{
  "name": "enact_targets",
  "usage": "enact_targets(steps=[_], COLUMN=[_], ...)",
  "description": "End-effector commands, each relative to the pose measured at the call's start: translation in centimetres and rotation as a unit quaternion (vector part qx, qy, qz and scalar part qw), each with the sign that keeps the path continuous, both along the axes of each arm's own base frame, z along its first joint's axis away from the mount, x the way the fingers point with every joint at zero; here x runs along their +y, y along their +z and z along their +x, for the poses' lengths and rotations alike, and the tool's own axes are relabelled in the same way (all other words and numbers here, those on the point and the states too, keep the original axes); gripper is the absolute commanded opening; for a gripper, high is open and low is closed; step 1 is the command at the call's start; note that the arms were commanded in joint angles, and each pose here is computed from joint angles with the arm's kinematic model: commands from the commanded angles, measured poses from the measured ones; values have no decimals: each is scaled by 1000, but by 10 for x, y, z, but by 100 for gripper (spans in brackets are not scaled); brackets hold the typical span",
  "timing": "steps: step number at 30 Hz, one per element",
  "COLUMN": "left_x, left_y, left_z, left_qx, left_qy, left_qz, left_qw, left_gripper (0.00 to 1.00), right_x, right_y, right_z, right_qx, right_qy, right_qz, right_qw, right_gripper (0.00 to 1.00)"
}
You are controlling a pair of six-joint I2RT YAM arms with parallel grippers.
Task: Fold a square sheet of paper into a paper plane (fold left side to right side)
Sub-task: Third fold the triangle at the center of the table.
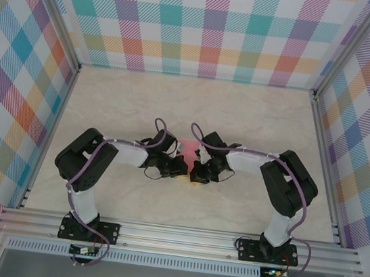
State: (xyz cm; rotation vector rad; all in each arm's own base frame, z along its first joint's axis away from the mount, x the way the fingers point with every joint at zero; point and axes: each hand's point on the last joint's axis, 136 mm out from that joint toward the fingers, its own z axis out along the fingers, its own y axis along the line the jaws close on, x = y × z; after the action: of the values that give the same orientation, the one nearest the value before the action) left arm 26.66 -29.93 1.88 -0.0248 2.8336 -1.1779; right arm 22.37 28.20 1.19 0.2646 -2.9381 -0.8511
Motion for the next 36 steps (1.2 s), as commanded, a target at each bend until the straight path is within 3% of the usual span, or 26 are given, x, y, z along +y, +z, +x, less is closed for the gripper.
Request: enact_targets(steps=[1, 19, 25, 29, 36], left_x=[37, 97, 102, 99, 41], left_y=[-19, -5, 27, 50, 81], left_z=[24, 87, 81, 69, 33], left_qx=[-8, -20, -52, -68, -92], left_qy=[40, 104, 105, 104, 45], left_qz=[57, 35, 28, 8, -35], left_qw=[998, 994, 993, 992, 994], left_gripper=[8, 8, 9, 10, 11], right_x=[-48, -45, -37, -27, -17], right_y=[-40, -40, -38, -20, -7], right_z=[-20, -25, -21, -10, -2], right_qx=[36, 41, 34, 0, -13], right_qy=[-10, -7, -11, -19, -2], right_qz=[-116, -101, -70, -11, 8], right_qw=[993, 994, 997, 1000, 1000], right_gripper=[0, 0, 0, 0, 0])
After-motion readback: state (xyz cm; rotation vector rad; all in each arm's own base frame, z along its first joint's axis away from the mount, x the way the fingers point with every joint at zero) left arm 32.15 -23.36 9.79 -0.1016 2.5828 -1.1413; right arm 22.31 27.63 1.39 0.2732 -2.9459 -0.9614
